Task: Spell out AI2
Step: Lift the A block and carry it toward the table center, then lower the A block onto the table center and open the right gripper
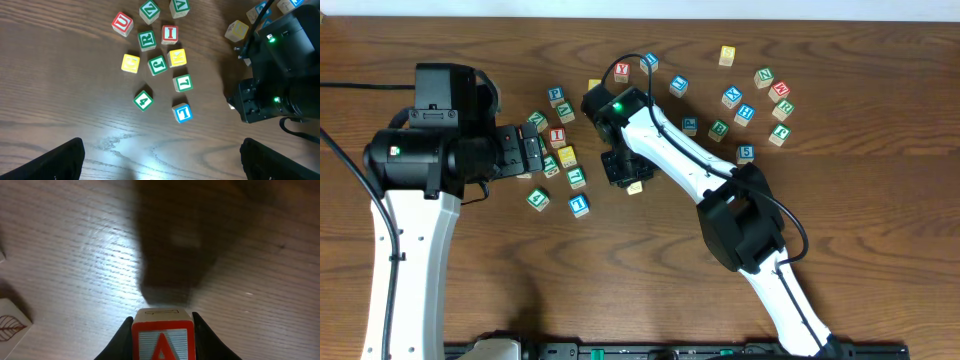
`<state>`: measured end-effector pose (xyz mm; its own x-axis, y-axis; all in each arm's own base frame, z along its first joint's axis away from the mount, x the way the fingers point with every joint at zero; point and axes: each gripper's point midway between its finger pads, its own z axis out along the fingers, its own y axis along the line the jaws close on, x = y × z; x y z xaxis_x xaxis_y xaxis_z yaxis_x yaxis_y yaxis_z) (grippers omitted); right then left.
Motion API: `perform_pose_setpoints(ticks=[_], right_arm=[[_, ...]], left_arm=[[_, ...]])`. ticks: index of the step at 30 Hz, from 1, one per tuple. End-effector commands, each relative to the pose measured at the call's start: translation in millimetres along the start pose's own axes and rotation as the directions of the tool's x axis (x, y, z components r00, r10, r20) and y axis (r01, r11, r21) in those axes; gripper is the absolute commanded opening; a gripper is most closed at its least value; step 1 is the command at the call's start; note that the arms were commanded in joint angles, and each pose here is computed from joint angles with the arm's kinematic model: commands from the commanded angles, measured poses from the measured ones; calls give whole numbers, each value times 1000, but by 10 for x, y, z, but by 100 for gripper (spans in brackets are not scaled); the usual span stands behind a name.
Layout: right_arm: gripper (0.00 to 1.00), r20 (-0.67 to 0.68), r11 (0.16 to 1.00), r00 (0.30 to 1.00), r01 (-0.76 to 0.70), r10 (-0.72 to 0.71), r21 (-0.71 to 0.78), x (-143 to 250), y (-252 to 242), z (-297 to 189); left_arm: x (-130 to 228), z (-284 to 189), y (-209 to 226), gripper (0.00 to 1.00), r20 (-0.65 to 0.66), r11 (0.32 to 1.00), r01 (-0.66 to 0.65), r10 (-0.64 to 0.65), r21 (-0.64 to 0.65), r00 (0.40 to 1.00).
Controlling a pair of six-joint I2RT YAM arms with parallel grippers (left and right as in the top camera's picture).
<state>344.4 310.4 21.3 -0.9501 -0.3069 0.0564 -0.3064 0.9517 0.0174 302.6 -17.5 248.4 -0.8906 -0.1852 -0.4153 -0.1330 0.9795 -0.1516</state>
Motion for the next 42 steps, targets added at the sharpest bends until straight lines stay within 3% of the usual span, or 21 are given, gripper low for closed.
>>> perform_pose_setpoints(ticks=[1, 25, 36, 42], right_arm=[[19, 12, 999, 1000, -25, 25, 31, -27, -42, 40], [23, 110, 985, 988, -125, 111, 121, -222, -210, 75], [35, 102, 984, 989, -123, 111, 125, -200, -218, 76], [35, 100, 984, 989, -123, 111, 127, -194, -221, 76]], left_arm=[[-49, -52, 16, 98, 24, 1000, 11, -11, -6, 1000], [-49, -52, 16, 98, 24, 1000, 11, -11, -6, 1000], [-50, -52, 16, 98, 25, 1000, 11, -11, -6, 1000], [-49, -52, 16, 98, 24, 1000, 12, -12, -6, 1000]])
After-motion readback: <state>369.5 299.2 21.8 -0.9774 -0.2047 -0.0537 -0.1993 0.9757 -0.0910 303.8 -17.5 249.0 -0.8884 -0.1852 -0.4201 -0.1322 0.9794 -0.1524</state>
